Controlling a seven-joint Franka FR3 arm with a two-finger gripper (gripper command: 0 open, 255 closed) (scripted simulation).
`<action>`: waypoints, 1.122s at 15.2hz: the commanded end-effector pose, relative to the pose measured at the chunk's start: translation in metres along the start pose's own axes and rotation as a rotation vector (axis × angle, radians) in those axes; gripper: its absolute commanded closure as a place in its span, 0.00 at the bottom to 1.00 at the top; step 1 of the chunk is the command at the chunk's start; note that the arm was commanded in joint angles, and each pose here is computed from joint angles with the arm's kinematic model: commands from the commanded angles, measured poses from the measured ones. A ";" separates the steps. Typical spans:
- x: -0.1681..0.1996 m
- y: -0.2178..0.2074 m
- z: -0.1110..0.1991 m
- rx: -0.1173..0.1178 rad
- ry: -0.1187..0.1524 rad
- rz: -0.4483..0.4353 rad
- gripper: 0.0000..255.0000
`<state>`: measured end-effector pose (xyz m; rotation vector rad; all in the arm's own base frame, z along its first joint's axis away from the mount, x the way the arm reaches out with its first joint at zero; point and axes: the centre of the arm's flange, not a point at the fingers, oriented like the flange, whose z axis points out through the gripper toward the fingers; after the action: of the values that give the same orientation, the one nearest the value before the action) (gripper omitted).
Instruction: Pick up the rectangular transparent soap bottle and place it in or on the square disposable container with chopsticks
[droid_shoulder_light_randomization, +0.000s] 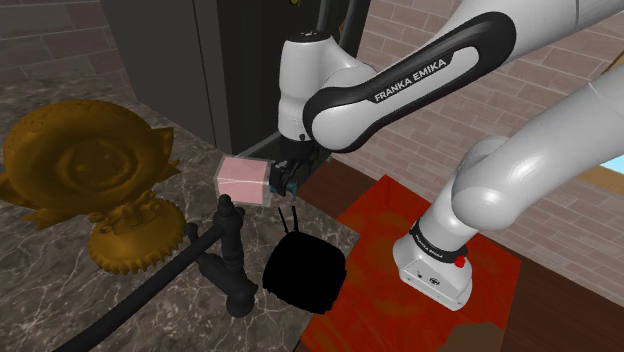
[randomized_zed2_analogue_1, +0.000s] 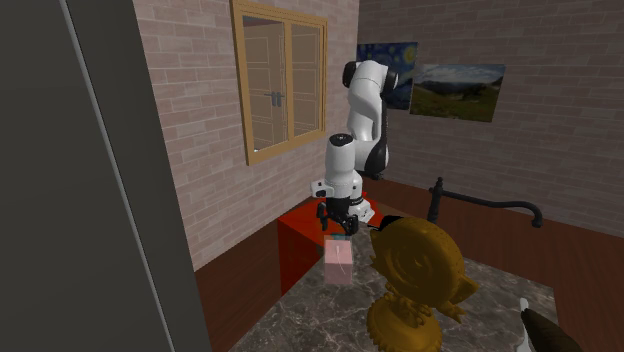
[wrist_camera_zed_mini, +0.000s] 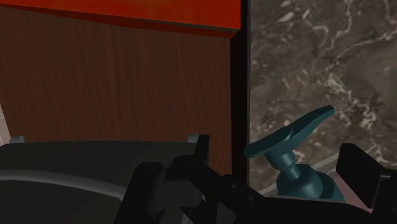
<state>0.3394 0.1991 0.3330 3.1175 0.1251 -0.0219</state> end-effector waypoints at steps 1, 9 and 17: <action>0.000 0.000 0.000 0.000 0.000 0.000 0.00; 0.000 0.000 0.000 0.000 0.000 0.000 1.00; 0.000 0.001 -0.032 0.000 0.000 0.000 1.00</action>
<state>0.3395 0.1987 0.3583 3.1175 0.1251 -0.0217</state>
